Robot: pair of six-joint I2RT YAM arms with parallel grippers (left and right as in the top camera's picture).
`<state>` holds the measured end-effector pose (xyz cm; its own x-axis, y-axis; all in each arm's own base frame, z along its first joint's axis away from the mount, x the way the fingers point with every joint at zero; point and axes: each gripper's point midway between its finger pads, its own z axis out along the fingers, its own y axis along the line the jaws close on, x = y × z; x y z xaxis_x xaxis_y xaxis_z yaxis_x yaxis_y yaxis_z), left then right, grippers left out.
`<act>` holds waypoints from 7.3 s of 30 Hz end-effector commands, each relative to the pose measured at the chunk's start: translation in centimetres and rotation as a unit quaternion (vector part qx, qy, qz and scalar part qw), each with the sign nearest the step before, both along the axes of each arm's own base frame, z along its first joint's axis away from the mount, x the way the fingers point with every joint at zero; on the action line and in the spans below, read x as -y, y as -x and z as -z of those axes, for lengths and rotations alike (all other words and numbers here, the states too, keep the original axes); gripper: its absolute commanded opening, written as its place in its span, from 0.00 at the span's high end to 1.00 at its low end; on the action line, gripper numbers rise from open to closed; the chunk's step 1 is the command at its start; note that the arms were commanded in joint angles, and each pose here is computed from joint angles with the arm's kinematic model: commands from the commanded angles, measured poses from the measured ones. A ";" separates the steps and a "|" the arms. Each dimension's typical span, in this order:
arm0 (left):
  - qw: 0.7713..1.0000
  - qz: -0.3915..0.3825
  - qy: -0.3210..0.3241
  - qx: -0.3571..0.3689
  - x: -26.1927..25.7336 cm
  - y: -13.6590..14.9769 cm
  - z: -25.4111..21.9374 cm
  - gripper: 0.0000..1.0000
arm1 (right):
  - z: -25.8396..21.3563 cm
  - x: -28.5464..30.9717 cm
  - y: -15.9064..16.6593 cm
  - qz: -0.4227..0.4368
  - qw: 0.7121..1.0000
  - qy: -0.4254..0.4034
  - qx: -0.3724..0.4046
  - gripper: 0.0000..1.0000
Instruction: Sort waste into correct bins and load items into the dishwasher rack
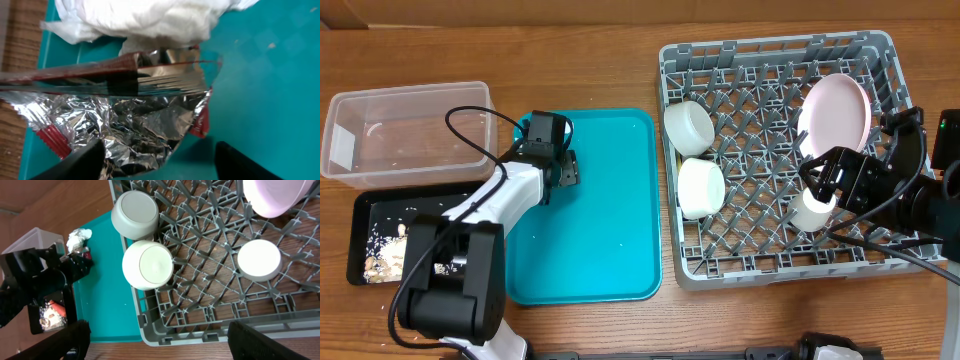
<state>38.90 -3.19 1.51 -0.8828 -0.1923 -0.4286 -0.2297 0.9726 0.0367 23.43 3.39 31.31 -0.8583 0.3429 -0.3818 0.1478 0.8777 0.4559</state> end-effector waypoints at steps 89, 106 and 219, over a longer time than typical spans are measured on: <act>0.992 0.074 -0.027 0.099 -0.5 -7.7 -1.9 0.81 | 0.1 0.0 0.5 0.000 1.000 0.003 -0.007 0.10; 0.974 -0.071 -0.087 0.199 -11.9 -5.3 -16.7 0.96 | 0.1 0.0 0.7 -0.001 1.000 0.001 -0.011 0.10; 0.958 0.053 0.038 0.280 -3.3 24.2 -37.3 0.00 | 13.6 -4.3 0.4 -0.154 0.794 0.182 0.559 0.00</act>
<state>14.78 0.07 38.54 -0.5407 -0.1787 -0.8220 -0.0987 0.9839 -0.1490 22.99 7.73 17.80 0.0603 -0.1295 -0.9897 -0.4251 0.8938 -0.1428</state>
